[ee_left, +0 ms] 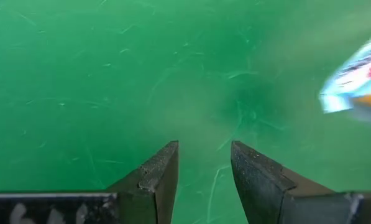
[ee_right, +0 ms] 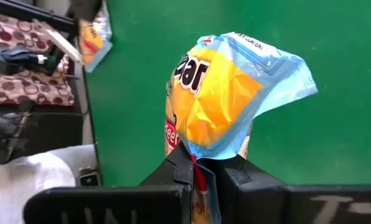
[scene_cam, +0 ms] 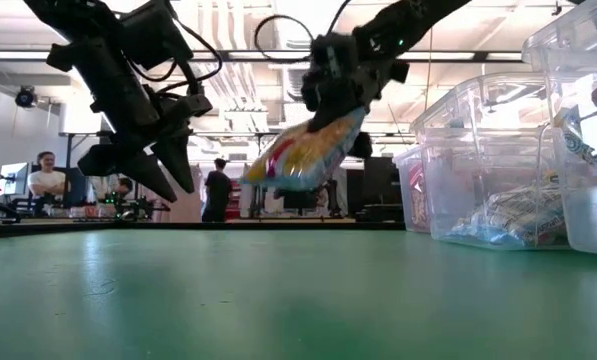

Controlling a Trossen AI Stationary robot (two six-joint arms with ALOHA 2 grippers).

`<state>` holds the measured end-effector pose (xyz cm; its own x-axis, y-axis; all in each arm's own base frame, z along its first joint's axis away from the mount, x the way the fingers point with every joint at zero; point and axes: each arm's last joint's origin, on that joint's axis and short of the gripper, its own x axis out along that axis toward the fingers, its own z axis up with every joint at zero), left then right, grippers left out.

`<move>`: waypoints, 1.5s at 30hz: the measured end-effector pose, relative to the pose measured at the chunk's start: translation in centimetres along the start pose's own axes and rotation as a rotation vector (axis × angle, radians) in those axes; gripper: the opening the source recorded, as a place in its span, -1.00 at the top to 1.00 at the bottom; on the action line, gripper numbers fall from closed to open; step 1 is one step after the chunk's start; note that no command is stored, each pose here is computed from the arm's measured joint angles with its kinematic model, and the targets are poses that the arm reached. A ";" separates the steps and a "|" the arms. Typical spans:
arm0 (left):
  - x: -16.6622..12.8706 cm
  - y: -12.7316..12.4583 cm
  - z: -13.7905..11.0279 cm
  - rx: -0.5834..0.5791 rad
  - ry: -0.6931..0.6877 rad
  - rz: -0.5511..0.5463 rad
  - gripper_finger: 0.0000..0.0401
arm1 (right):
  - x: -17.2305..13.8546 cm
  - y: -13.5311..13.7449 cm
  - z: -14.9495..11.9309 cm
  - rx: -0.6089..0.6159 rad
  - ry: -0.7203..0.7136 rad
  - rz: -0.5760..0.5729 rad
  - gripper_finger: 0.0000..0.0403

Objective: Sort Maruchan noodles
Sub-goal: Put the center blue noodle pack into the middle transparent bin

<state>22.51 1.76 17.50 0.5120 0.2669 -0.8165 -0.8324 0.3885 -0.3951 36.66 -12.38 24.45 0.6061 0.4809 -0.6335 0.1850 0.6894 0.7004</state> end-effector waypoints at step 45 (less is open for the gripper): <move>0.1 0.3 0.0 0.154 -0.023 0.032 0.36 | -12.6 7.6 -11.0 0.411 0.198 -0.448 0.91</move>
<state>22.31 1.93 17.32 0.4923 0.3007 -0.8169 -0.8070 0.5095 -0.2987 21.94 -7.23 34.18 0.2535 0.3123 -0.9155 0.6931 0.6016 0.3972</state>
